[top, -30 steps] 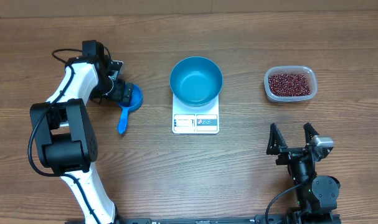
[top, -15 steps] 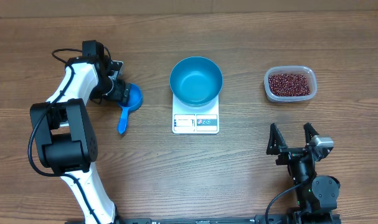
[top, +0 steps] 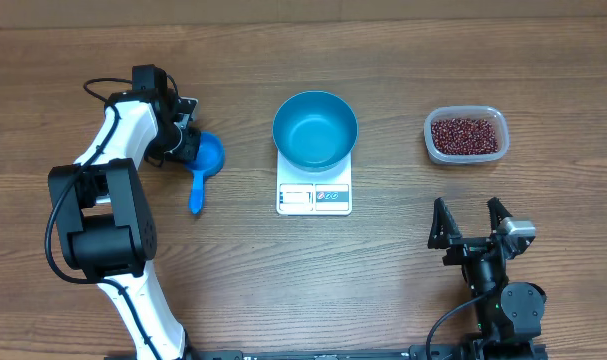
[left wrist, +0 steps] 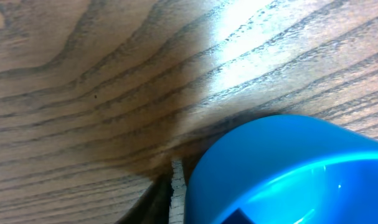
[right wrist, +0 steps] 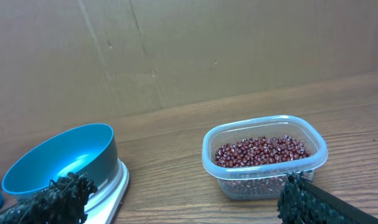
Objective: Scoop item into bowl and weigh 150g on scale
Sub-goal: 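Lower the left gripper and grasp the blue scoop's cup rim, then lift the blue scoop with the left gripper and carry it over the bowl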
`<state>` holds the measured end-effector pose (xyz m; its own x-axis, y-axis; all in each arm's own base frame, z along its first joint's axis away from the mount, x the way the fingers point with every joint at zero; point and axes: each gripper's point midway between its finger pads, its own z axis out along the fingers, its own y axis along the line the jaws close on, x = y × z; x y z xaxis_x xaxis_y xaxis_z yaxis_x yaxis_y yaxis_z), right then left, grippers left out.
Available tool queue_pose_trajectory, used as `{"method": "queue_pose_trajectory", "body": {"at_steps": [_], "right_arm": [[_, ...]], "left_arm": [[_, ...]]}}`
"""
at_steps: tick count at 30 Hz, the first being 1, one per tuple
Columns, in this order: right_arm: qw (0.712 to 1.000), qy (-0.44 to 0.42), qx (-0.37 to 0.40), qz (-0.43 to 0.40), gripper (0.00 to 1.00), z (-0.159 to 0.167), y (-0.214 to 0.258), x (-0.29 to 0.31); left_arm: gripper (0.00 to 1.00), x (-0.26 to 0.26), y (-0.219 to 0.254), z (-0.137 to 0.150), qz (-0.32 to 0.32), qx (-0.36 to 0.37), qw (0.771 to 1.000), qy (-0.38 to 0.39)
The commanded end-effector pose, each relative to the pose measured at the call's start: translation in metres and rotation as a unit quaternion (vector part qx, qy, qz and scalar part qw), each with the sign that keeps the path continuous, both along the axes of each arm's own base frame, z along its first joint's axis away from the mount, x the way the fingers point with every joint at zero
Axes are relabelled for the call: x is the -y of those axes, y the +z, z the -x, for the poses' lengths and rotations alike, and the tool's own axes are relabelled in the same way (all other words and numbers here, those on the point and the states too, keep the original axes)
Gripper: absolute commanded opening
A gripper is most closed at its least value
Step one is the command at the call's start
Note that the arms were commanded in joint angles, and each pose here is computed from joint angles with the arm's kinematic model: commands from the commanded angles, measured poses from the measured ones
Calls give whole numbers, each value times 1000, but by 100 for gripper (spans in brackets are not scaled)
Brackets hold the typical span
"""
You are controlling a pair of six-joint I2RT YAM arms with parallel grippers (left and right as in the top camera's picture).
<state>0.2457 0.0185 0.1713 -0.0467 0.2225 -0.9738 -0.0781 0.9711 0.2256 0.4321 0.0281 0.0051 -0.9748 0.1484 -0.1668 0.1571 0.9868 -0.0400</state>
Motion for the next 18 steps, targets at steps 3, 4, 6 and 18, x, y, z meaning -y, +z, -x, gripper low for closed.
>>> {"method": "queue_pose_trajectory", "body": {"at_steps": [3, 4, 6, 18], "right_arm": [[1000, 0, 2, 2, 100, 0, -2, -1], [1000, 0, 2, 2, 100, 0, -2, -1], [1000, 0, 2, 2, 100, 0, -2, -1], [1000, 0, 2, 2, 100, 0, -2, -1]], "left_arm": [[4, 3, -5, 4, -1, -7, 1000, -7], [4, 2, -5, 4, -1, -9, 1000, -4], [4, 1, -5, 6, -3, -13, 1000, 5], [4, 1, 53, -4, 1, -17, 999, 32]]}}
